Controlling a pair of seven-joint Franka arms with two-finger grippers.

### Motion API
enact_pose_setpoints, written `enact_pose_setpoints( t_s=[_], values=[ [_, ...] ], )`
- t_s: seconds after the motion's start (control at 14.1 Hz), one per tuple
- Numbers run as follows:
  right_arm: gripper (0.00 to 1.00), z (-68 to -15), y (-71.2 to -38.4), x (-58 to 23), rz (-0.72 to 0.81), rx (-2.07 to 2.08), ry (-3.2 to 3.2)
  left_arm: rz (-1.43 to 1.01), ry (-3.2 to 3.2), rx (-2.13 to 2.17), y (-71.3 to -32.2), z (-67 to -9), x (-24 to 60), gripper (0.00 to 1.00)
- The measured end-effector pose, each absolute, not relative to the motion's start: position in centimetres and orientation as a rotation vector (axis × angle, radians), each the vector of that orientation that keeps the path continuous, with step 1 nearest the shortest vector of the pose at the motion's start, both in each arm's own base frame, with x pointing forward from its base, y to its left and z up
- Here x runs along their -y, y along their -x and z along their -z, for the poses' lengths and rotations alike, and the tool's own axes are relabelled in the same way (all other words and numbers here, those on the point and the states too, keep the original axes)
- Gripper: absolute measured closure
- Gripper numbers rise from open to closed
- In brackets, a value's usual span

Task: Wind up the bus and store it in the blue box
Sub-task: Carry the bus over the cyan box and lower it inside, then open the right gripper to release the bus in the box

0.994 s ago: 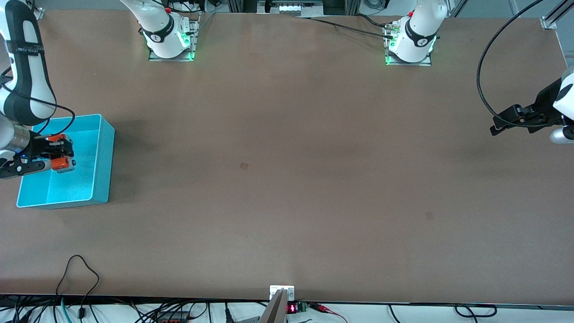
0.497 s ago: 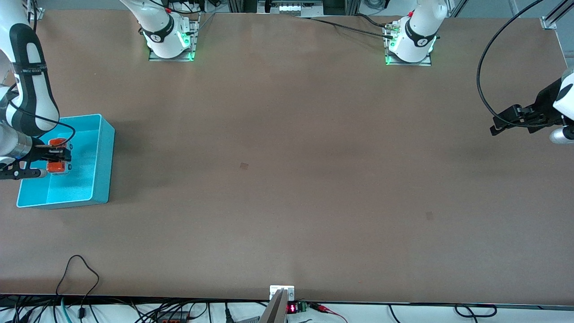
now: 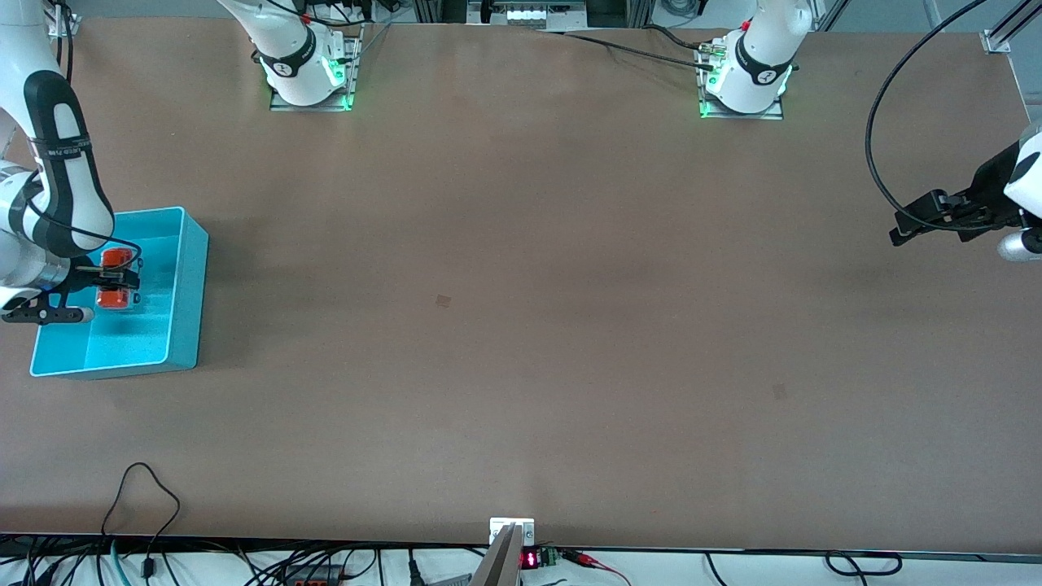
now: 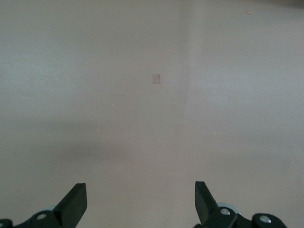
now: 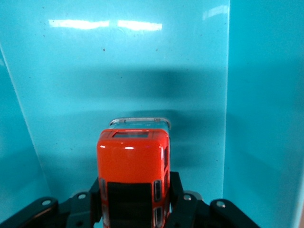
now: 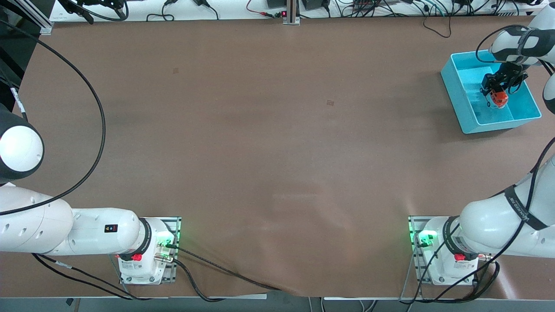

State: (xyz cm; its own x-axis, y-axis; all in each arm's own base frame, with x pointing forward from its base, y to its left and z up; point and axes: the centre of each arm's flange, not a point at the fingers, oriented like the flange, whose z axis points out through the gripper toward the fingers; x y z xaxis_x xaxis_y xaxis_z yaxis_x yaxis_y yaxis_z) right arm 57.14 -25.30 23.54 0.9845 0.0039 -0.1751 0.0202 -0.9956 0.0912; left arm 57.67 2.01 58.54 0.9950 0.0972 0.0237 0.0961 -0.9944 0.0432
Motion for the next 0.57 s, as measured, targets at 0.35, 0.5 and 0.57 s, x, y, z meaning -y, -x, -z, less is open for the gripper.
enact_pose_setpoints(
  t_s=[0.35, 0.5, 0.57],
  values=[
    [0.45, -22.5, -57.1, 25.5, 0.270, -0.021, -3.033, -0.040, -3.096, -0.150, -57.7, -58.5, -2.0, 0.00],
    [0.45, -22.3, -57.1, 25.7, 0.268, -0.031, -3.032, -0.040, -3.096, -0.150, -57.7, -58.5, -2.0, 0.00],
    [0.45, -22.1, -57.0, 25.8, 0.271, -0.044, -3.033, -0.040, -3.096, -0.150, -57.7, -58.5, -2.0, 0.00]
  ],
)
